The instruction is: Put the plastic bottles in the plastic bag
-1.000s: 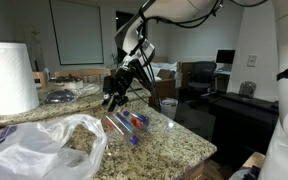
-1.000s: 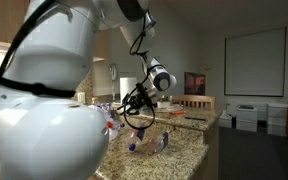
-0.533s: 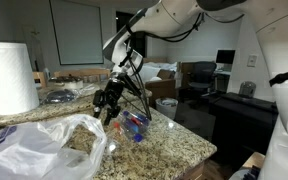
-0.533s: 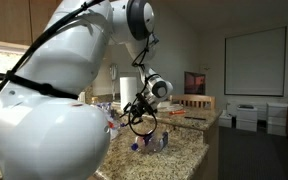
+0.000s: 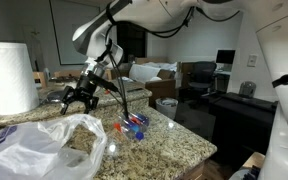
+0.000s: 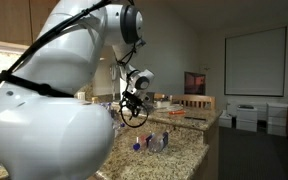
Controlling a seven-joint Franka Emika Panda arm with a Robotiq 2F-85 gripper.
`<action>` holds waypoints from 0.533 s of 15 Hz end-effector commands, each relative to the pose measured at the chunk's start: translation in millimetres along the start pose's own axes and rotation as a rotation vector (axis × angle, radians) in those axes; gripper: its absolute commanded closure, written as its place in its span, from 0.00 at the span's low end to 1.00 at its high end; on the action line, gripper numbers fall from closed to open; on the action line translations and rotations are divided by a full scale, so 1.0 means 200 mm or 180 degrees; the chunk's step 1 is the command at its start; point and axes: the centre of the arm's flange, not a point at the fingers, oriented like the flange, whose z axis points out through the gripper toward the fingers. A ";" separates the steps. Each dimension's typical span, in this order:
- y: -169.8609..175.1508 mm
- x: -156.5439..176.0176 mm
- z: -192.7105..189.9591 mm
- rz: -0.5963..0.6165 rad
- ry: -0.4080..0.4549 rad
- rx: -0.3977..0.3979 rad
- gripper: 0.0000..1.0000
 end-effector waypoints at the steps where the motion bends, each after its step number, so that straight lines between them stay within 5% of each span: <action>1: -0.07 -0.29 -0.07 0.0275 0.0472 -0.0332 0.00; 4: -0.04 -0.42 -0.25 0.0432 0.0799 -0.0651 0.00; 5: -0.05 -0.20 -0.10 0.0286 0.0646 -0.0402 0.00; 8: -0.04 -0.32 -0.22 0.0350 0.0762 -0.0535 0.00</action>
